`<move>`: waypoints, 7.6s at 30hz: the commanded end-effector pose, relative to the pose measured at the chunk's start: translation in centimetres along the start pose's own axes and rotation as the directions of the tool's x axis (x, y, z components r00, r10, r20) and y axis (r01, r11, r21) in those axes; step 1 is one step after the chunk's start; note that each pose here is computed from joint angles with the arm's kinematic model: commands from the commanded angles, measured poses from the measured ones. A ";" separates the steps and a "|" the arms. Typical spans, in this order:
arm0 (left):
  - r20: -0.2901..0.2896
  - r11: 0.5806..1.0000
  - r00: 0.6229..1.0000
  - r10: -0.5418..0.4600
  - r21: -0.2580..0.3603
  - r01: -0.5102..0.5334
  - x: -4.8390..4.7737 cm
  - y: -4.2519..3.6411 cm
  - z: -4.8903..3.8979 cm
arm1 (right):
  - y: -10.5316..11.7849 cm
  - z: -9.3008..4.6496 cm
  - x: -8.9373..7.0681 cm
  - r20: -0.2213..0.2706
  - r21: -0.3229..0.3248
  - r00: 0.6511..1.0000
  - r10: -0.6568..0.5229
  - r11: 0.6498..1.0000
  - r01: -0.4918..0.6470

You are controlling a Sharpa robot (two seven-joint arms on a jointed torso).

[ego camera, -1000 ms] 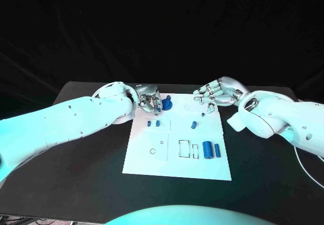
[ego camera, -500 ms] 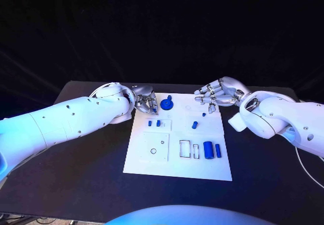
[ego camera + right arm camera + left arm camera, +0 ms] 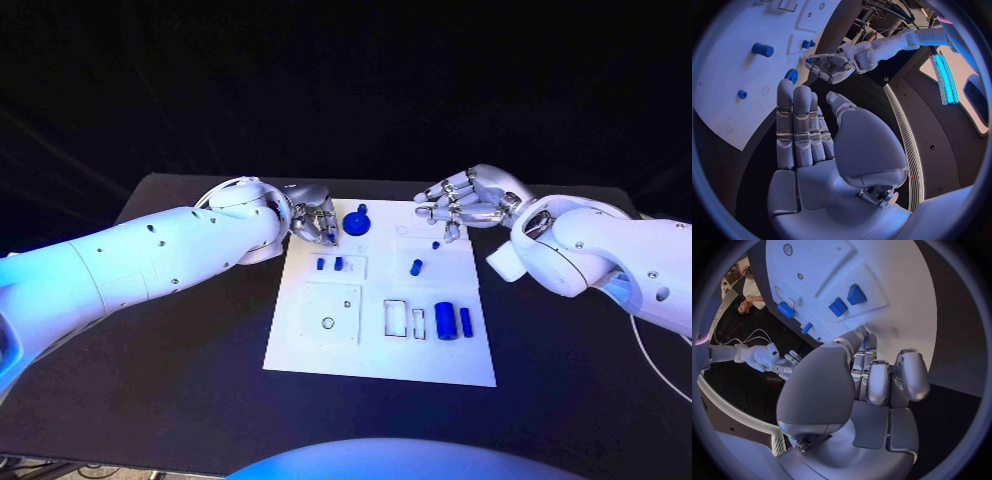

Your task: Assemble the parts on the task board

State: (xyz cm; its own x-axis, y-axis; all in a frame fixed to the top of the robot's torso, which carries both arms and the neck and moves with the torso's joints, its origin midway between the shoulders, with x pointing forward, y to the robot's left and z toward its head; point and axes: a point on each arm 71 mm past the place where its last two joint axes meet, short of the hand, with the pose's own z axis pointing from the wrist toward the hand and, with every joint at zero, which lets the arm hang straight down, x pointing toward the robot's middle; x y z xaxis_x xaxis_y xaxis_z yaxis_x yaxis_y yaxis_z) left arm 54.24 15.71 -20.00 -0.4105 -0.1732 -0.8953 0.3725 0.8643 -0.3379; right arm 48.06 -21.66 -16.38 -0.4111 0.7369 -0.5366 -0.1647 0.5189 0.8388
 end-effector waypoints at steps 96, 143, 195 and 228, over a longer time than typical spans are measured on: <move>0.124 0.258 0.238 -0.963 0.184 0.949 -1.74 4.21 -6.18 | -1.9 1.0 -0.2 -0.071 0.004 0.575 -0.815 0.576 0.818; 0.108 0.155 0.137 -0.985 0.184 0.971 -1.07 3.68 -7.59 | -3.8 3.1 3.6 -0.205 -0.034 0.528 -0.824 0.545 0.838; 0.114 0.167 0.150 -0.982 0.163 0.972 -0.76 3.95 -7.73 | 0.7 0.1 3.0 0.011 -0.087 0.623 -0.782 0.620 0.779; 0.080 0.160 0.148 -0.986 0.164 0.973 -0.48 2.83 -7.51 | 3.5 0.8 15.4 -0.136 -0.338 0.684 -0.717 0.682 0.648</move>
State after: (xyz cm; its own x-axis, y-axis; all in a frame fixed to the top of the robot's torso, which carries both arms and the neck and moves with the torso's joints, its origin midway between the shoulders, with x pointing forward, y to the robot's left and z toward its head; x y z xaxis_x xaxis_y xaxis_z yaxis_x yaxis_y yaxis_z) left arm 49.32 22.13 -18.46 -0.3433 -0.9233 0.1725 -0.2092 -0.1039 -0.9723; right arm 41.98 -8.28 -21.53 -0.2838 0.0976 -0.9539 -0.6679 0.6937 0.2696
